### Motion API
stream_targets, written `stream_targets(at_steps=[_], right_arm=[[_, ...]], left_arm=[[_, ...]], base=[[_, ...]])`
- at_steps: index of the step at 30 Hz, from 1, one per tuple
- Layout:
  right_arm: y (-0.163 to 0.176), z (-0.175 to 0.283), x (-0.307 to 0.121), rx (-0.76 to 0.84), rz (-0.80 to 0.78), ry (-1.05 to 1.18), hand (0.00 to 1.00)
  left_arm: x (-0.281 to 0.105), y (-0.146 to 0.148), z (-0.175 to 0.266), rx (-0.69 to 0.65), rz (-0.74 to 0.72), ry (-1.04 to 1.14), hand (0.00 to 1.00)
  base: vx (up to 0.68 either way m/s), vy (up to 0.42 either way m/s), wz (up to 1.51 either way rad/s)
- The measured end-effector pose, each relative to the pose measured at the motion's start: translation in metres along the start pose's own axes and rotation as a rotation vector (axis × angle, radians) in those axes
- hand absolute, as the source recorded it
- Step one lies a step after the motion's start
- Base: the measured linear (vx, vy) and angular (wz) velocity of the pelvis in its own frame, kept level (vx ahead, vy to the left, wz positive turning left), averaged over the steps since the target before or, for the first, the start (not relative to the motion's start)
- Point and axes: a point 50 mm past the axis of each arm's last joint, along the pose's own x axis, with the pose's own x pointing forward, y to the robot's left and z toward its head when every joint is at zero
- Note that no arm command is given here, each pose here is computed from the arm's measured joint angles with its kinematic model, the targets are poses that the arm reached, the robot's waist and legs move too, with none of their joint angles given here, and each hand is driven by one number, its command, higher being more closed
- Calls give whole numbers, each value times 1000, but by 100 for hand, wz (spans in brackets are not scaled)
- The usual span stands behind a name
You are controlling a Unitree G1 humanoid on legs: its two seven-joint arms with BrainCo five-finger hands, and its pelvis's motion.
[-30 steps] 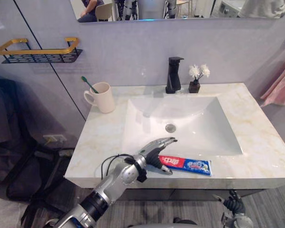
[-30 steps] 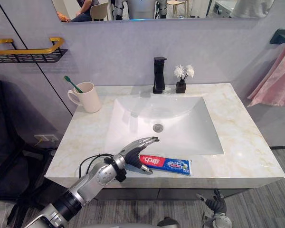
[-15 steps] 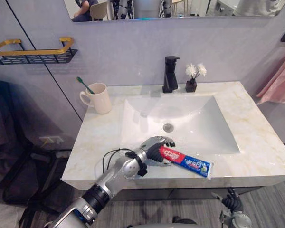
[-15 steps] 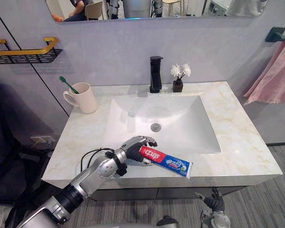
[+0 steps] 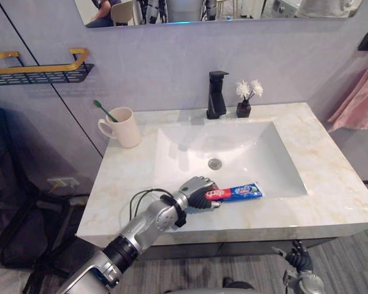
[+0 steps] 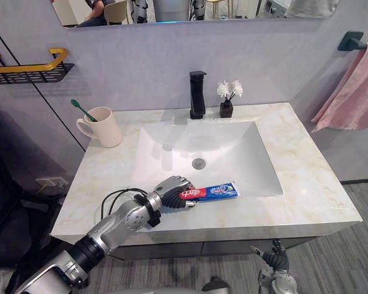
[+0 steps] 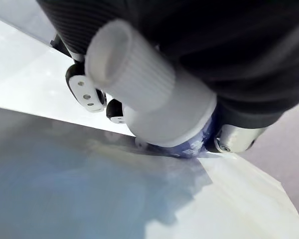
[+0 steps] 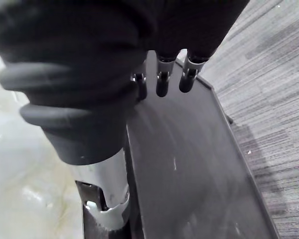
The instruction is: Organize washtable
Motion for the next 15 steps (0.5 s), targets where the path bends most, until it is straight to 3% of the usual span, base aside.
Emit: stream_targets(at_steps=[5, 10, 11, 13, 15], right_arm=[[-22, -1, -2, 105, -133, 10, 0], [-67, -8, -16, 296, -380, 6, 0], [-87, 7, -21, 350, -470, -74, 0], [-99, 21, -26, 371, -521, -148, 0], [-118, 68, -38, 379, -592, -363, 0]], left_arm=[[-12, 9, -17, -43, 83, 102, 100], [-28, 42, -21, -139, 342, 155, 100], [-31, 56, -17, -181, 446, 138, 100], [-33, 63, -12, -203, 497, 116, 100], [-38, 77, -2, -232, 594, 75, 100]], base=[[-27, -14, -11], [-1, -17, -18], [-2, 6, -33], [11, 7, -25], [-8, 11, -24]])
